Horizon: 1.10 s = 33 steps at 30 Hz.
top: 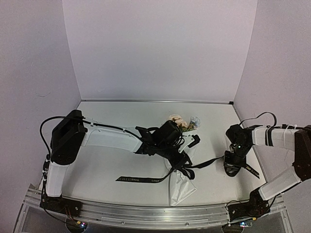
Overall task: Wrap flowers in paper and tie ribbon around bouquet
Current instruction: Cross the half-tied ribbon over the folded bouquet.
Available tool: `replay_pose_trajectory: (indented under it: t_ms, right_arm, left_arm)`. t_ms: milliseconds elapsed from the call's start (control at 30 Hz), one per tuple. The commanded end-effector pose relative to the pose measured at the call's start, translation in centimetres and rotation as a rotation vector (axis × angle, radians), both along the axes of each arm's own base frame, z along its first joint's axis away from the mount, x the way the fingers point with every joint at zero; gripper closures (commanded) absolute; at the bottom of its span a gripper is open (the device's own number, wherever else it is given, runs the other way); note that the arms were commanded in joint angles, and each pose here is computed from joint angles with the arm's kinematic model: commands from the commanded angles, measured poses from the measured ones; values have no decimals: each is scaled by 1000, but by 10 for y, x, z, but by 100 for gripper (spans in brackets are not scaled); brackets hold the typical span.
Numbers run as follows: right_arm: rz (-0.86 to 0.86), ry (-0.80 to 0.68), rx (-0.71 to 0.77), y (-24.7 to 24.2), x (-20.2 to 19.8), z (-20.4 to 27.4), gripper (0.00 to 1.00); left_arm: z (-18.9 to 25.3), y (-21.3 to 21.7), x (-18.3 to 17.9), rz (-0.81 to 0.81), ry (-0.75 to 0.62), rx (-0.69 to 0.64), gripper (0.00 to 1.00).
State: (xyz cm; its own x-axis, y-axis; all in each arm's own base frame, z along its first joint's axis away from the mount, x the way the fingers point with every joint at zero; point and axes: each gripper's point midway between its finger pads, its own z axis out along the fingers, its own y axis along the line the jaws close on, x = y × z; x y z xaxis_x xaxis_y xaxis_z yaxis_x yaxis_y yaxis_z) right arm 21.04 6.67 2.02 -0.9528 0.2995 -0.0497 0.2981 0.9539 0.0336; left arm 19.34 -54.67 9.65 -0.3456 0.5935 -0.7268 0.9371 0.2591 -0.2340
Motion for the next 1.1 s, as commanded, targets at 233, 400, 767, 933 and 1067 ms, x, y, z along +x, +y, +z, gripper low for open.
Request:
replay_pose_trajectory:
  t_ms: [233,400,767,933,1067]
  right_arm:
    - [110,10,308,65,3,116,100]
    - [262,-22,458,115,-3,180,100]
    - [527,43,684,224,-24,250,100]
    - [558,88,706,241,-28,249,100]
    - [573,110,724,247,-32,250,100]
  left_arm:
    - [100,19,23,132,-88,-207,46]
    - [118,39,16,123,-122,-267,46]
    - [131,71,3,107,-194,-286,43]
    - [113,73,-1,74,-220,-301,42]
    - [109,74,3,88,-260,-346,42]
